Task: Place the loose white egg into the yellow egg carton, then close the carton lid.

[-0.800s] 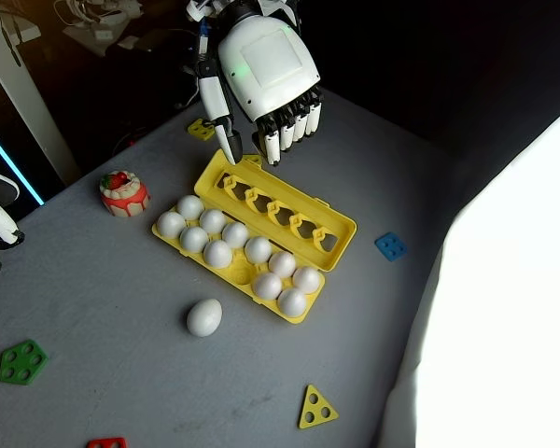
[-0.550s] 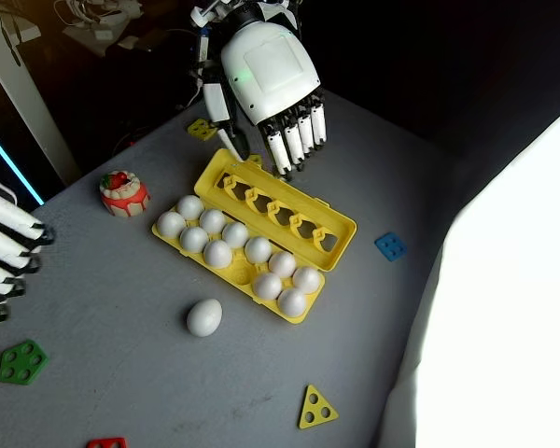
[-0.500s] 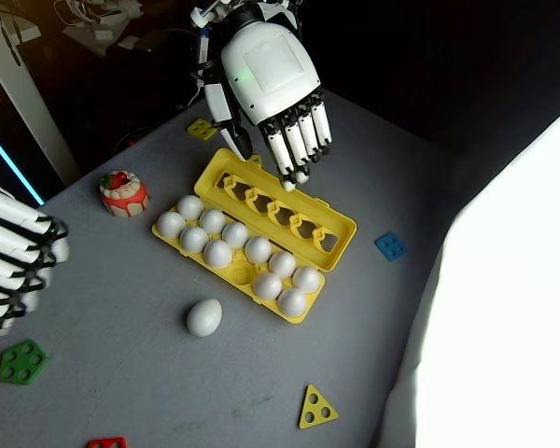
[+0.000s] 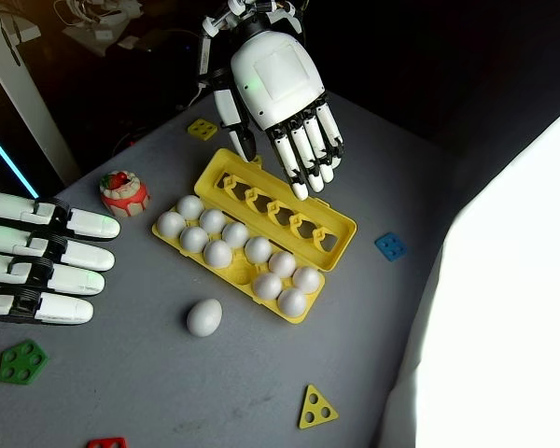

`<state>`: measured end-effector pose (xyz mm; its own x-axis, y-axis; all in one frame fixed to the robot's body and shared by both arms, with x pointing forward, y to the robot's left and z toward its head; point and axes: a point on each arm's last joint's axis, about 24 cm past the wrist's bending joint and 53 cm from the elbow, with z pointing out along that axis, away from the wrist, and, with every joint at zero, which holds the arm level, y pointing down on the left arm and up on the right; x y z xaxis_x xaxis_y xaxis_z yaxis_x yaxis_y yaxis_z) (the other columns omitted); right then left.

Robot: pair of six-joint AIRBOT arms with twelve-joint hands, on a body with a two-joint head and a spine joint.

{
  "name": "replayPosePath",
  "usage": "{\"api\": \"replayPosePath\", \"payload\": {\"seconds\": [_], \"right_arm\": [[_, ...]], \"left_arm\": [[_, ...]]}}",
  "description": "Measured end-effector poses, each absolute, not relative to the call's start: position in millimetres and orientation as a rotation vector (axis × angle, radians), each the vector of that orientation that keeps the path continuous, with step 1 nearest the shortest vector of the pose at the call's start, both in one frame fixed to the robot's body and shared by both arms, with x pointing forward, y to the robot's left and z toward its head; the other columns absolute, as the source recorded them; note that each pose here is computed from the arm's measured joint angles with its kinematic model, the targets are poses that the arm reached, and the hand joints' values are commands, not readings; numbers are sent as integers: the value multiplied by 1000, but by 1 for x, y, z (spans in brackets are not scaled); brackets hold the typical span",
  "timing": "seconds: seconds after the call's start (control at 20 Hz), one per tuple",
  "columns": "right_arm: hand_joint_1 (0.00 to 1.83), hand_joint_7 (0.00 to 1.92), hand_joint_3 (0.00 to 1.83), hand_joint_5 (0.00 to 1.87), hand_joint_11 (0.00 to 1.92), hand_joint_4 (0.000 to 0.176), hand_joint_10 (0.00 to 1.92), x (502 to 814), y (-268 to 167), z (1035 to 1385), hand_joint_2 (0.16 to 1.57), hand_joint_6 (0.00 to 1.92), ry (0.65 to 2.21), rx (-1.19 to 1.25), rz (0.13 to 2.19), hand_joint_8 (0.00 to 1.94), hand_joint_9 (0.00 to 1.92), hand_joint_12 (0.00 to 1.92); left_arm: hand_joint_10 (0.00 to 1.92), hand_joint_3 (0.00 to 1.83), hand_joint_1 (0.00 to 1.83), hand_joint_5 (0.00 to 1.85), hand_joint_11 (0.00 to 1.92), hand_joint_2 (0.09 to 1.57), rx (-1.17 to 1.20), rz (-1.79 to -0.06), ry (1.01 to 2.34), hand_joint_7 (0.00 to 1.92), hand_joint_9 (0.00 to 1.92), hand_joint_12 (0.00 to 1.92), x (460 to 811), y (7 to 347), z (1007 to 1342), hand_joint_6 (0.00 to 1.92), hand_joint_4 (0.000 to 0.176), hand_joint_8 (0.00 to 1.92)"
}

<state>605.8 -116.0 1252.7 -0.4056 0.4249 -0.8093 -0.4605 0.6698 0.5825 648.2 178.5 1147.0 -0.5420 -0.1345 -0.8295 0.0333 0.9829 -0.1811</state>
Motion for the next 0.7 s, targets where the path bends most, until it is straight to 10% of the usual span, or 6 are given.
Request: {"api": "replayPosePath", "payload": {"seconds": [0.7], "right_arm": [[1191, 0, 0, 15, 9, 0, 0, 676, -91, 1186, 1147, 6, 1922, 140, 1023, 0, 0, 4]], "left_arm": [[1, 3, 481, 260, 0, 1335, -117, -256, 2140, 238, 225, 772, 654, 182, 1154, 1, 14, 0]]}}
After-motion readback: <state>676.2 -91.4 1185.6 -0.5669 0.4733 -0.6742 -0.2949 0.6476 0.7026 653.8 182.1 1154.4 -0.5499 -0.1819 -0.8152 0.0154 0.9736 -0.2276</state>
